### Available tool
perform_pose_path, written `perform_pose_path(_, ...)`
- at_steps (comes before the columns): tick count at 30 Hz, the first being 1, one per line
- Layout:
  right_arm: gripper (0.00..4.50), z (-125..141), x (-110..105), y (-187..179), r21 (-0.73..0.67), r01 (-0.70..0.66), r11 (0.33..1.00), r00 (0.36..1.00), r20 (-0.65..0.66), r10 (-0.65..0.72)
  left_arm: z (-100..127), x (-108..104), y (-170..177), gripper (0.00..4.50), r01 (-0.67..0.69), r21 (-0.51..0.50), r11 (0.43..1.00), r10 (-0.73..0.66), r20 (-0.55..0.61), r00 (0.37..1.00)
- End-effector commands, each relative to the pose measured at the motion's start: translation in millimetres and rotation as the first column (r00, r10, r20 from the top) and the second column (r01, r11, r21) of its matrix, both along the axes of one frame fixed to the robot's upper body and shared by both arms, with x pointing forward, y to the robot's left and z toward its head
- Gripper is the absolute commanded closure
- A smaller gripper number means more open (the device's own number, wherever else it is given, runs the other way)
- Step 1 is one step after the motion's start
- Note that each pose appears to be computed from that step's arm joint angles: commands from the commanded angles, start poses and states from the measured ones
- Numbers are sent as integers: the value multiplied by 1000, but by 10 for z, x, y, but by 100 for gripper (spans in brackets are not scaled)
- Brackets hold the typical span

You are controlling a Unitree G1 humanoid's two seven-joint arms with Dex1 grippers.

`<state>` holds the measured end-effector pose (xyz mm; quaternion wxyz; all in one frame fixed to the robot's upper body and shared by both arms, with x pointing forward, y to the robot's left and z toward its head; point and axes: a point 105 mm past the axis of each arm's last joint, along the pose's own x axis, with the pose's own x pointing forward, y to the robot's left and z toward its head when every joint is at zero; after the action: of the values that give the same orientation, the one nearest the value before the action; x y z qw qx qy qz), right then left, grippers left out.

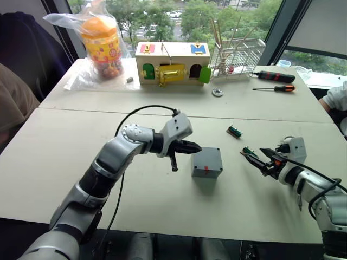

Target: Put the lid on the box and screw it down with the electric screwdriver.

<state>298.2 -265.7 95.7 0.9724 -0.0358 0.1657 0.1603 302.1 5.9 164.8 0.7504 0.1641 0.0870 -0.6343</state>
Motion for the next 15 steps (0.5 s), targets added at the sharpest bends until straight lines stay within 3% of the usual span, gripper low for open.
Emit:
perform_pose_path(1,212,106,40,17,1,-7,1000,999,50,7,114,-31,-12,450,9,-27,1000,-8,39,999)
perform_pose_path(6,430,109,63,24,5,-4,1000,998,57,4,92,-25,-8,450,3,-23,1000,-2,35,999)
perform_pose_path(15,430,105,68,26,4,-2,1000,998,59,1,64,-16,0,450,-5,-18,1000,6,31,999)
